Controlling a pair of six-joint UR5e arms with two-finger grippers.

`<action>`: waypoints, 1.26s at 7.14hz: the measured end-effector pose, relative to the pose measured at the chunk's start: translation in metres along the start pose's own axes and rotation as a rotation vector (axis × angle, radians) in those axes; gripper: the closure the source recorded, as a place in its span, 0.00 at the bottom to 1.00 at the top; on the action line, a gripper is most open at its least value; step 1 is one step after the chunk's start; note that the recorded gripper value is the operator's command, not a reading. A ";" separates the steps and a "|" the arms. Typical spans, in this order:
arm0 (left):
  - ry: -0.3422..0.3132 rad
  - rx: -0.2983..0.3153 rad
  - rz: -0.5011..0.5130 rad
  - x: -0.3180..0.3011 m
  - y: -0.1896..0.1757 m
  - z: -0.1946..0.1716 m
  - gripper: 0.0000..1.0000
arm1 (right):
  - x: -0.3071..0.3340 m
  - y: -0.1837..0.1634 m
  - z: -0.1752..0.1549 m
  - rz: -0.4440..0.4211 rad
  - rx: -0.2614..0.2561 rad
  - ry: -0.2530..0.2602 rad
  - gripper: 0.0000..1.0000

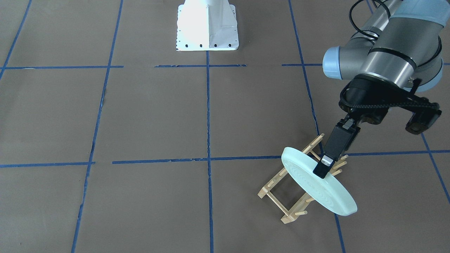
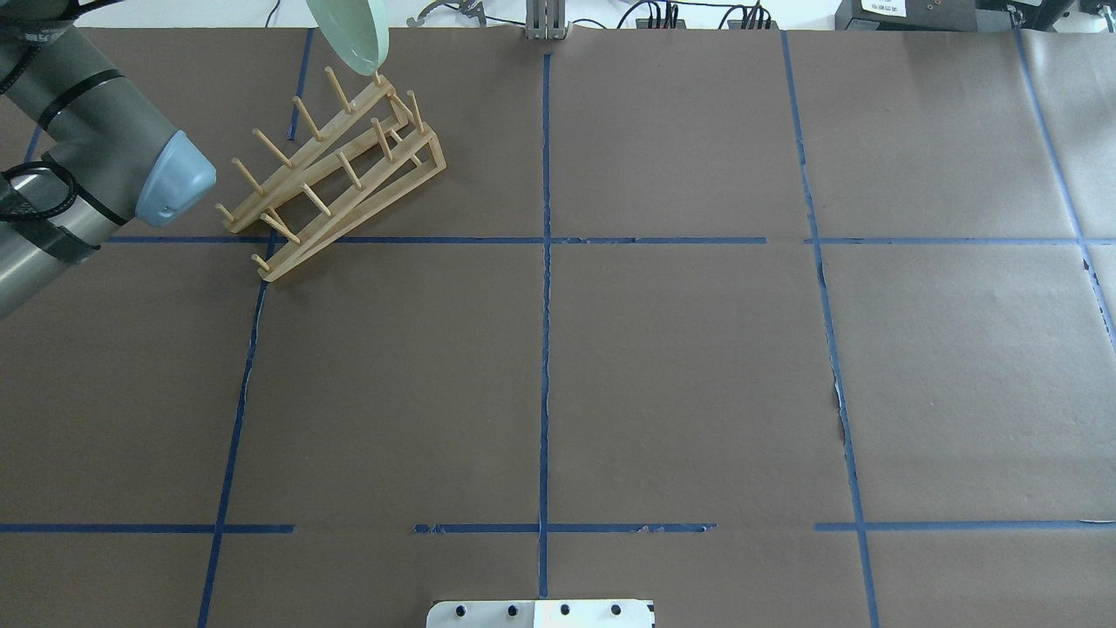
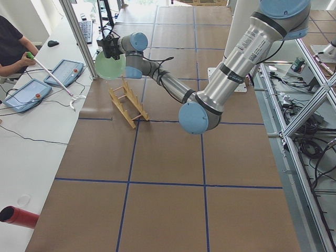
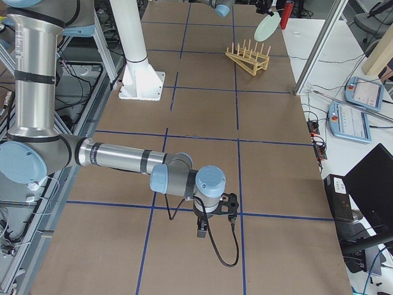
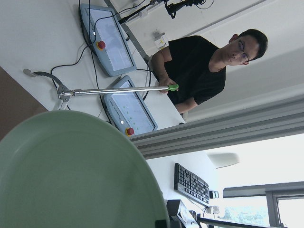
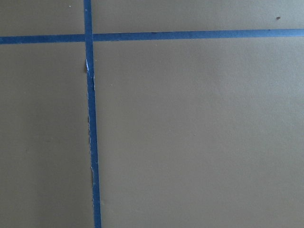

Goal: Place plate on rack
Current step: 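Lift the plate with the left gripper and carry it above the rack, then lower the upright plate with the left gripper into the rack slots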

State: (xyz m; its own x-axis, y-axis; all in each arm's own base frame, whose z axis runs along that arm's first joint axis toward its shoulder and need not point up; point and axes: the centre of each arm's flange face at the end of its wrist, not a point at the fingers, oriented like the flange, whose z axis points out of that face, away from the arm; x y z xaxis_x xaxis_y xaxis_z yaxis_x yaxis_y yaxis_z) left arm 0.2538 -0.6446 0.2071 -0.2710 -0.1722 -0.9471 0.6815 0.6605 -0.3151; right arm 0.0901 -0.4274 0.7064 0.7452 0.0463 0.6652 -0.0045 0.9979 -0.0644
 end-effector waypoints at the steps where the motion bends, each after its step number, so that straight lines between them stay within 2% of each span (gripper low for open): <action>1: 0.008 0.013 -0.001 -0.009 -0.006 0.005 1.00 | 0.000 0.000 0.000 0.000 0.000 0.000 0.00; 9: -0.046 -0.029 -0.010 -0.050 0.027 0.031 1.00 | 0.000 0.000 0.000 -0.001 0.001 0.000 0.00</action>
State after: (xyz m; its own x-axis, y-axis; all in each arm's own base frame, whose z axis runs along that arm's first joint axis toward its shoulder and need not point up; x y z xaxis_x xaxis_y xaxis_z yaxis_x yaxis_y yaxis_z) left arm 0.3070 -0.6405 0.2439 -0.2454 -0.2117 -0.9460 0.6589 0.6794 -0.3229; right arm 0.0901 -0.4275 0.7060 0.7452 0.0458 0.6653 -0.0045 0.9980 -0.0636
